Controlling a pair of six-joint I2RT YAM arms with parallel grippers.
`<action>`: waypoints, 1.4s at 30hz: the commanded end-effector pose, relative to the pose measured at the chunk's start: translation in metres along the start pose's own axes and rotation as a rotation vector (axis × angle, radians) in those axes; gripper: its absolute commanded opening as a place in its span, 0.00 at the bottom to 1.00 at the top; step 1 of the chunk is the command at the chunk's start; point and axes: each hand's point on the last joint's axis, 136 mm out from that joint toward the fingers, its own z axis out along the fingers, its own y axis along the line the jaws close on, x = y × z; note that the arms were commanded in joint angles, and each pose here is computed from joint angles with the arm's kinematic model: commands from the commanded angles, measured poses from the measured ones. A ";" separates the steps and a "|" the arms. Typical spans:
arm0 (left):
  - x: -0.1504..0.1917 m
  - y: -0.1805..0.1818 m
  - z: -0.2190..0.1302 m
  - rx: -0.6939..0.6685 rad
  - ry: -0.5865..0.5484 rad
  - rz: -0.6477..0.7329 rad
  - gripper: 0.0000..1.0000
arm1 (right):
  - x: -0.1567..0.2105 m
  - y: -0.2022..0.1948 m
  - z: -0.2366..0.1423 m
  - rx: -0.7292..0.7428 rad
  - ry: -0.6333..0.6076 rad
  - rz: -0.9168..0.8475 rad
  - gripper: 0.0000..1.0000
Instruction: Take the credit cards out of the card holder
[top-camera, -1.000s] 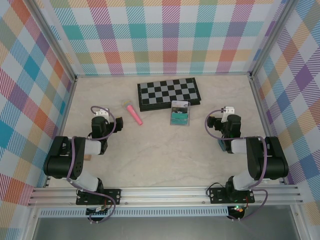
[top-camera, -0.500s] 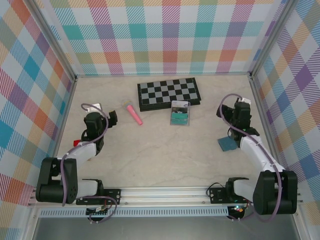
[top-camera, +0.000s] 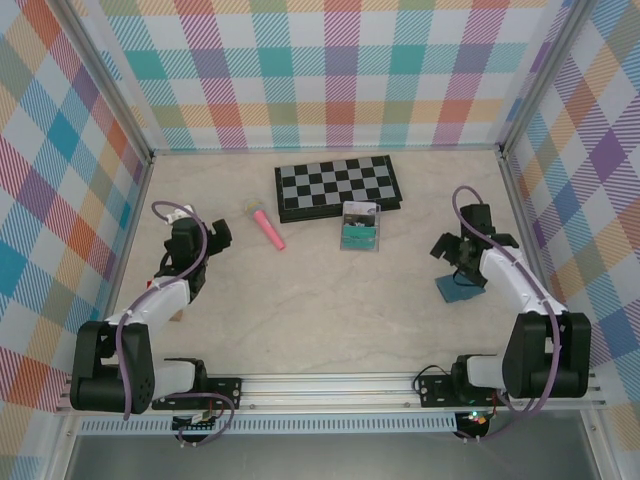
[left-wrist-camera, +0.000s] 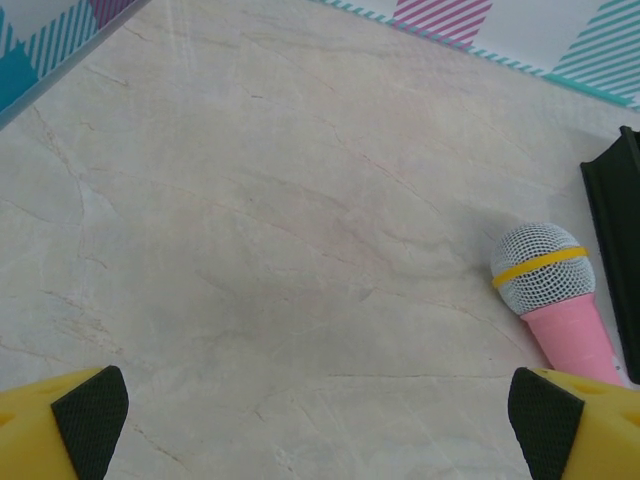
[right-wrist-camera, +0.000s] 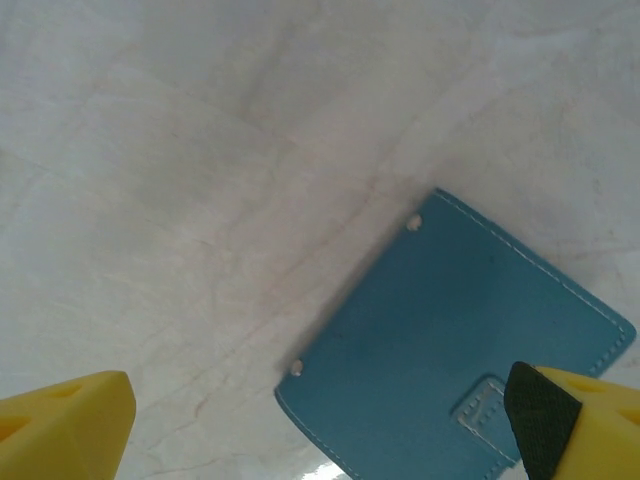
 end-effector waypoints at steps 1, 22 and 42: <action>0.002 -0.011 0.002 0.042 0.042 0.005 1.00 | 0.013 -0.015 0.012 0.061 0.074 0.059 0.98; 0.001 -0.024 -0.003 0.137 -0.001 -0.021 1.00 | 0.069 0.039 0.035 -0.114 0.328 -0.033 0.95; 0.007 -0.034 -0.009 0.223 -0.025 -0.076 1.00 | 0.157 0.165 -0.022 -0.370 0.383 -0.330 0.95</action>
